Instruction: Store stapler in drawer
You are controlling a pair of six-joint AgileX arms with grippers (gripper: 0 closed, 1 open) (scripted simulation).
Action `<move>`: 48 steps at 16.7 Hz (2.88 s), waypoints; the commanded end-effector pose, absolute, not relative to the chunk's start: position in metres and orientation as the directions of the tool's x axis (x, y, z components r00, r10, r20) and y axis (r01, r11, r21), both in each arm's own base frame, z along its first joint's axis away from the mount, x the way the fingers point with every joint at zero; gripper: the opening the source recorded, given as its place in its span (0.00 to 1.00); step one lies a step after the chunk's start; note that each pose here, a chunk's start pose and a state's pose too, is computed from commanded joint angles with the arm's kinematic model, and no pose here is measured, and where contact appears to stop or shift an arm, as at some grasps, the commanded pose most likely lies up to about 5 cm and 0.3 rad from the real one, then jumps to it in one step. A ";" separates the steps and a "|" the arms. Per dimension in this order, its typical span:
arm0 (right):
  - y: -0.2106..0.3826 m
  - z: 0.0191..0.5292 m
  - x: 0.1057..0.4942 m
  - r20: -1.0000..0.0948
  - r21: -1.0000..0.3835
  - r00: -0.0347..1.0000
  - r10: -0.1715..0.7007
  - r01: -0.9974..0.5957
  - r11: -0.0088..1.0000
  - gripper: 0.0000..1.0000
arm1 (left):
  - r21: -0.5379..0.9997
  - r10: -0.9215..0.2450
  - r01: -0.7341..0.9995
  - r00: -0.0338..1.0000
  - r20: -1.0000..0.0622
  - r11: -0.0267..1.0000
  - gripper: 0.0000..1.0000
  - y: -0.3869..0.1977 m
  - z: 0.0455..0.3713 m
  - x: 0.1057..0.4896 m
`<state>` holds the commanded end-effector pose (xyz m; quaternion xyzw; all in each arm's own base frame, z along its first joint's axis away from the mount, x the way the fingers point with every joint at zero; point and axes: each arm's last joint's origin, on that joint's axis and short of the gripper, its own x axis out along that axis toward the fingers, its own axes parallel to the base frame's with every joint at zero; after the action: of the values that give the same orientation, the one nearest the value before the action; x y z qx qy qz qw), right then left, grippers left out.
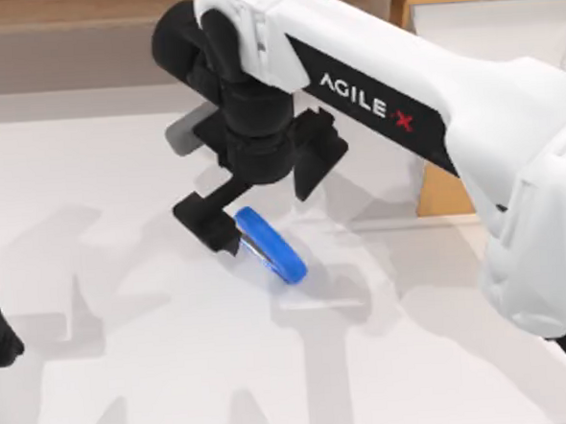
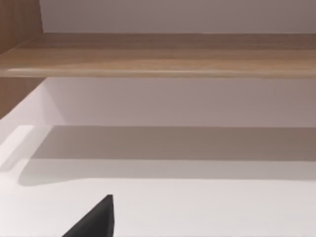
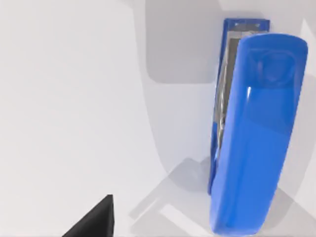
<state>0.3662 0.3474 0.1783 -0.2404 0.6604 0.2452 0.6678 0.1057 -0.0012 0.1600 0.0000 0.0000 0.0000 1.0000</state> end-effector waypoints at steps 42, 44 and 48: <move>0.348 0.122 0.366 -1.000 0.000 0.015 0.012 -0.647 0.762 0.00 | 0.000 0.000 0.000 1.000 0.000 1.000 1.00 -0.001 0.160 0.106; 0.349 0.134 0.366 -1.000 0.000 0.017 0.015 -0.647 0.762 0.00 | 0.000 0.000 0.000 1.000 0.000 1.000 1.00 -0.001 0.160 0.106; 0.348 0.145 0.366 -1.000 0.000 0.018 0.015 -0.647 0.762 0.00 | 0.000 0.000 0.000 1.000 0.000 1.000 1.00 -0.001 0.160 0.106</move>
<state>0.3661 0.3483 0.1446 -0.2410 0.6559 0.2467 0.6715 0.1057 -0.0012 0.1600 0.0000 0.0000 0.0000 1.0000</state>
